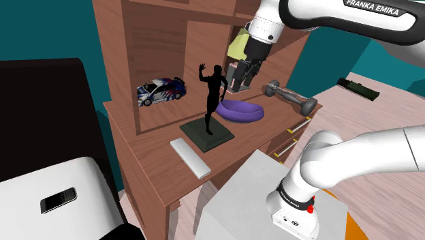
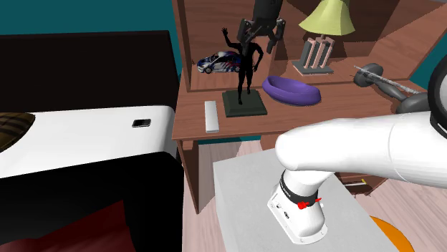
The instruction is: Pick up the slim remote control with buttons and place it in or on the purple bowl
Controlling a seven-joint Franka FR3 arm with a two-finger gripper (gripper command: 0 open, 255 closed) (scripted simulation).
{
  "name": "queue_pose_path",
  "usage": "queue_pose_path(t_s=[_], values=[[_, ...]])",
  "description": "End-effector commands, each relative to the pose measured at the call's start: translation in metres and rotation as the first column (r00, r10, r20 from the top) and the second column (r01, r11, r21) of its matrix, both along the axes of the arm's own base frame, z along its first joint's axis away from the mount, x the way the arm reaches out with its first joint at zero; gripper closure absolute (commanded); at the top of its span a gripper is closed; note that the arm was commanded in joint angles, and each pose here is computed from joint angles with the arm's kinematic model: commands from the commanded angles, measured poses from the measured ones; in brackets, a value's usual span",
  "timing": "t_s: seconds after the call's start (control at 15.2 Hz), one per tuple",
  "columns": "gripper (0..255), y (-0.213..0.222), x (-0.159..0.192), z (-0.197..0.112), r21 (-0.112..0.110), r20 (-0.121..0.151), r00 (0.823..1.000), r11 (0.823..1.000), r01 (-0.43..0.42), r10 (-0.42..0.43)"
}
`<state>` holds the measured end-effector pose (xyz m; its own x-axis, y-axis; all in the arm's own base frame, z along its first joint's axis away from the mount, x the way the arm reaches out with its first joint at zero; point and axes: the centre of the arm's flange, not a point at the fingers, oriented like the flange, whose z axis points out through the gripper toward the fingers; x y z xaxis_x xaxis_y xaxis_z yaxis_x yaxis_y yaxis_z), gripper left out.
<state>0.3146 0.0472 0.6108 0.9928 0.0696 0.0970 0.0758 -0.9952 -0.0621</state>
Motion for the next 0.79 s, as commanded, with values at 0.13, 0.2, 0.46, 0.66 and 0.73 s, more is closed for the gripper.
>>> queue_pose_path(t_s=[0.13,0.2,0.46,0.66,0.73], values=[[0,0.016,0.007,-0.021,-0.008,-0.008,1.0,1.0,0.006,-0.006],[0,0.025,0.011,-0.031,-0.011,-0.011,1.0,1.0,0.009,-0.009],[0,0.057,0.025,-0.073,-0.026,-0.026,0.999,0.999,0.02,-0.021],[0,0.08,0.035,-0.105,-0.038,-0.037,0.999,0.999,0.028,-0.03],[0,0.088,0.039,-0.115,-0.042,-0.041,0.999,0.999,0.031,-0.033]])
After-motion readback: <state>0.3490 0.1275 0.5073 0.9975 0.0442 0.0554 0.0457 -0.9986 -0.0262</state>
